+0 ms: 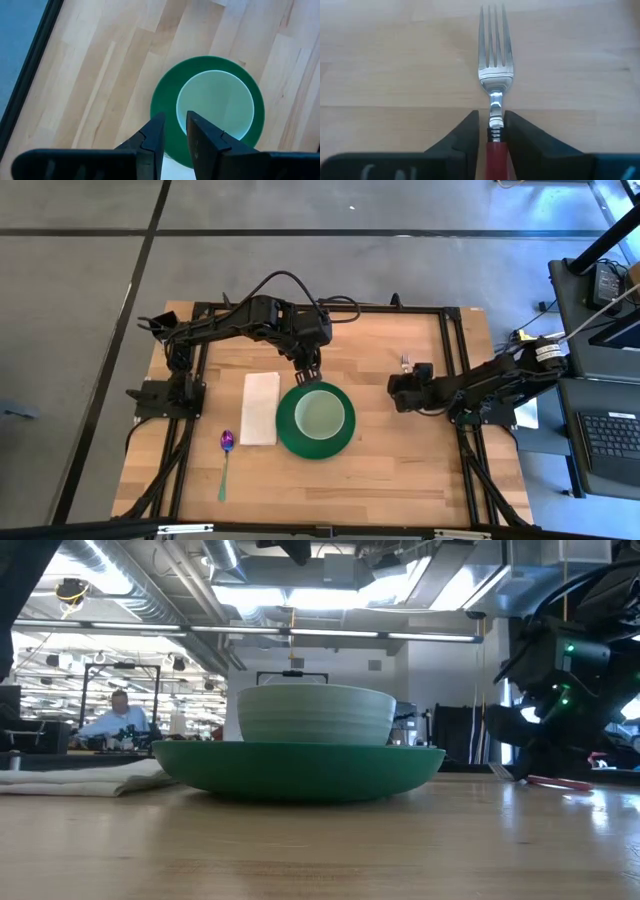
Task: Set table place
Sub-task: Move the pink fork beside the green plate
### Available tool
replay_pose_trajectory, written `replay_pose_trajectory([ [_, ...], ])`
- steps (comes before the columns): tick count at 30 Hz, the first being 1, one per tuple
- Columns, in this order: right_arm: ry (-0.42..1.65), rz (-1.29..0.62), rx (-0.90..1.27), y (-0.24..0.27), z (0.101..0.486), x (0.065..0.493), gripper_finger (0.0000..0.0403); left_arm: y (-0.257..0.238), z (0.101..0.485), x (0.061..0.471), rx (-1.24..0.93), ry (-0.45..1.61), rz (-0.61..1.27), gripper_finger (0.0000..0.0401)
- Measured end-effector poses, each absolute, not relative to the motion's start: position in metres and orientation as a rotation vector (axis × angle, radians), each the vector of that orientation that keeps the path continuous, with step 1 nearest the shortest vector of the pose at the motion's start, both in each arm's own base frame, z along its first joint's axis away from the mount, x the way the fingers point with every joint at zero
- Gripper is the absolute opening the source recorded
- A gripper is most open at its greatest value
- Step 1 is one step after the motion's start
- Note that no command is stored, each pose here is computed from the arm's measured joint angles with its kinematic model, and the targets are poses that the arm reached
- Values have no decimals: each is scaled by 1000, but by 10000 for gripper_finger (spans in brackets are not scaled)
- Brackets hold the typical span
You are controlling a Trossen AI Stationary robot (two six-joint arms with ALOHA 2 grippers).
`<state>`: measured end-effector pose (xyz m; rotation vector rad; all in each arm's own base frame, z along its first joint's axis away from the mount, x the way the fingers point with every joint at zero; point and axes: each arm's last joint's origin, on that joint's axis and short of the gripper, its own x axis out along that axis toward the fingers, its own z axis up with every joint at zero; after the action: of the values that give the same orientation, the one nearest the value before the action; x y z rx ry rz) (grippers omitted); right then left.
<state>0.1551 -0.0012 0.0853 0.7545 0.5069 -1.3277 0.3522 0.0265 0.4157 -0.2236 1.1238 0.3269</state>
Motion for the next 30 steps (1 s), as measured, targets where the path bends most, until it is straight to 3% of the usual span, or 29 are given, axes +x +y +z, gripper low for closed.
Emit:
replay_pose_trajectory([
  [4, 508, -1326, 744, 0, 87, 159, 42, 26, 416, 352, -224, 1124, 327, 71],
  [20, 489, -1276, 813, 5, 101, 180, 42, 27, 416, 352, -221, 1124, 326, 71],
  [30, 587, -1276, 673, 7, 129, 197, 42, 27, 416, 352, -221, 1124, 326, 71],
])
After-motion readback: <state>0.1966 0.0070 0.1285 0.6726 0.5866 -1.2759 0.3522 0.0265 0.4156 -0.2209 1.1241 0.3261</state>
